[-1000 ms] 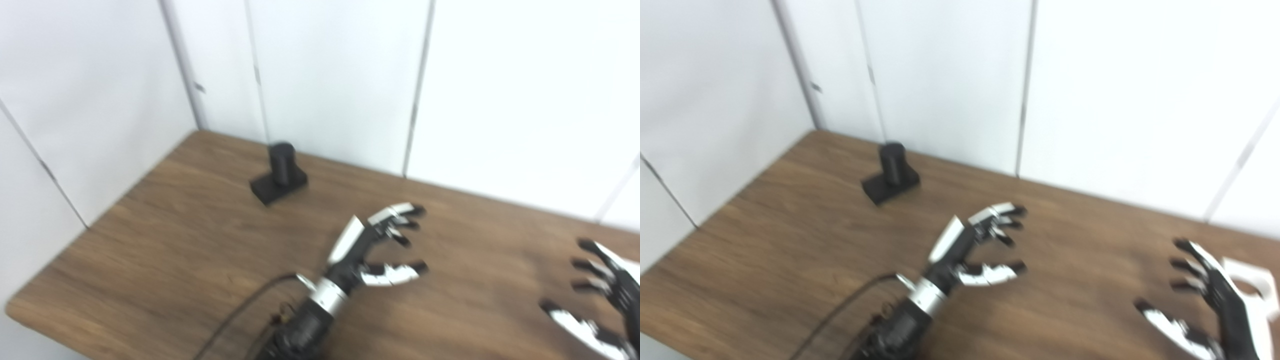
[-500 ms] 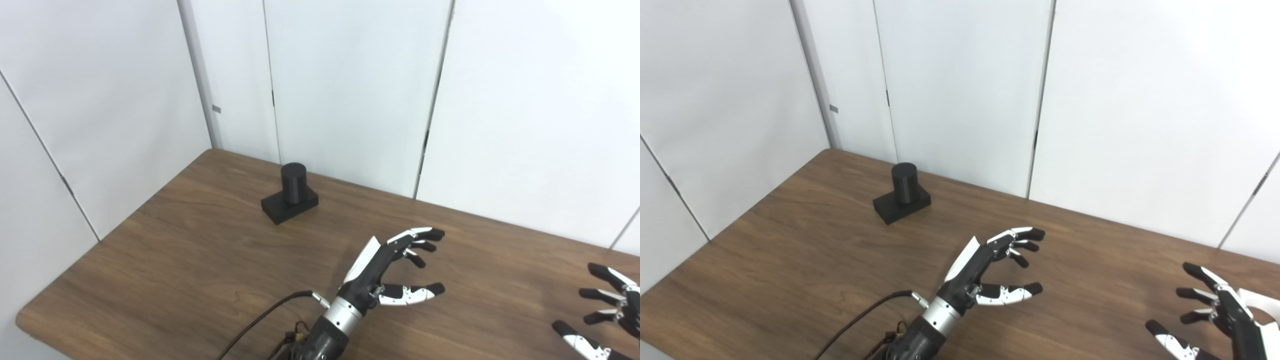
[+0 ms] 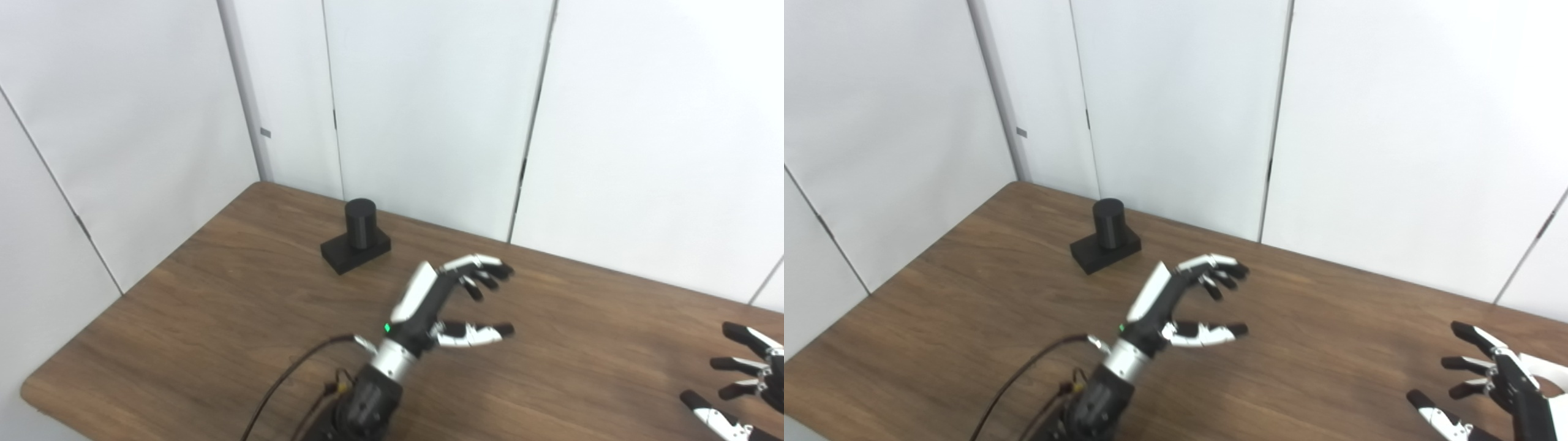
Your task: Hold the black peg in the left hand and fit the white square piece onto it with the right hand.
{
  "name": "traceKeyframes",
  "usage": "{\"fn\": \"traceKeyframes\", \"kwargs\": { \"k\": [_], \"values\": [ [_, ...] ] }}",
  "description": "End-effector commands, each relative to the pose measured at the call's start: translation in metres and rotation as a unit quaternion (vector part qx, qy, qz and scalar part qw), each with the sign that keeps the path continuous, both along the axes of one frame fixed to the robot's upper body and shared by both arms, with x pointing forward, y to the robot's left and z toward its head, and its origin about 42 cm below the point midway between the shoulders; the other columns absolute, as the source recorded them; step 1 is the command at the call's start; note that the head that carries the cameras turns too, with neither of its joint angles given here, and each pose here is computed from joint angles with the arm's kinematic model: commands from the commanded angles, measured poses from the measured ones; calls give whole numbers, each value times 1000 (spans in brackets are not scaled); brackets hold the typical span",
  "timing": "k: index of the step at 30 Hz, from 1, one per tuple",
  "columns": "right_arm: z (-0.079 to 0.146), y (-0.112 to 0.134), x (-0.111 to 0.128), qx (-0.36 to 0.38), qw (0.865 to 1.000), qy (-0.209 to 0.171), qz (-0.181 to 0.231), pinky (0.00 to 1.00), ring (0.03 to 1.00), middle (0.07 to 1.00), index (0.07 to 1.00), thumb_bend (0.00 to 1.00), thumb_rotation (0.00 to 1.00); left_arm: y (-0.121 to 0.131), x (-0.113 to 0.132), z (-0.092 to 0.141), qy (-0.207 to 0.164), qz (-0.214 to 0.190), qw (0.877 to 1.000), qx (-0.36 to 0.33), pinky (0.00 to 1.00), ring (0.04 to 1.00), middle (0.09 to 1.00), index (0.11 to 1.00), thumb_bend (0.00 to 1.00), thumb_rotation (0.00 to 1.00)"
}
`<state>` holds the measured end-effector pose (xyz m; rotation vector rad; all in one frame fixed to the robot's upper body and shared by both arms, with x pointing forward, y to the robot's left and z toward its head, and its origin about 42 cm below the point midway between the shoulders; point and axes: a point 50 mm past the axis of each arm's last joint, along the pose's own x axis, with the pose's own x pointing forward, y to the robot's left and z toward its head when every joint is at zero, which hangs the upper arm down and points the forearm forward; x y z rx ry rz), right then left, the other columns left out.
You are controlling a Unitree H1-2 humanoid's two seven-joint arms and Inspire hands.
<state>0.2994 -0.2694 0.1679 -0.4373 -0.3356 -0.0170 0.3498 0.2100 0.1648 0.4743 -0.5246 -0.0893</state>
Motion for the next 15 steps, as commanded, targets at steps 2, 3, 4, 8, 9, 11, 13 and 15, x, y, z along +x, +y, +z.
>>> {"fn": "traceKeyframes", "kwargs": {
  "k": [2, 3, 4, 8, 9, 11, 13, 15],
  "values": [
    [21, 1, 2, 5, 999, -35, 6, 433, 642, 814, 782, 485, 0, 7, 13, 36, -45, -5, 999, 15, 523, 651, 693, 672, 753, 1],
    [21, 1, 2, 6, 999, -35, 6, 433, 641, 815, 784, 487, 0, 11, 14, 40, -46, -1, 999, 19, 528, 659, 698, 674, 759, 0],
    [22, 1, 2, 6, 999, -36, 6, 432, 640, 815, 786, 487, 0, 15, 15, 44, -47, 5, 999, 21, 537, 668, 703, 678, 772, 0],
    [22, 0, 1, 5, 999, -32, 4, 428, 637, 811, 787, 487, 0, 28, 16, 57, -51, 31, 998, 27, 574, 690, 722, 694, 787, 14],
    [22, 1, 1, 4, 1000, -29, 3, 426, 637, 812, 787, 484, 0, 33, 16, 63, -52, 51, 997, 35, 582, 695, 726, 697, 786, 30],
    [23, 1, 1, 2, 1000, -27, 2, 417, 631, 811, 788, 480, 0, 39, 14, 70, -52, 79, 994, 48, 578, 691, 725, 702, 802, 66],
    [23, 0, 1, -3, 1000, -29, 1, 417, 627, 811, 790, 475, 0, 48, 15, 77, -61, 100, 991, 55, 563, 687, 725, 705, 799, 63],
    [23, 0, 1, -4, 1000, -31, 0, 420, 627, 811, 790, 472, 0, 59, 16, 83, -64, 116, 989, 58, 568, 693, 735, 716, 792, 46]
  ]
}}
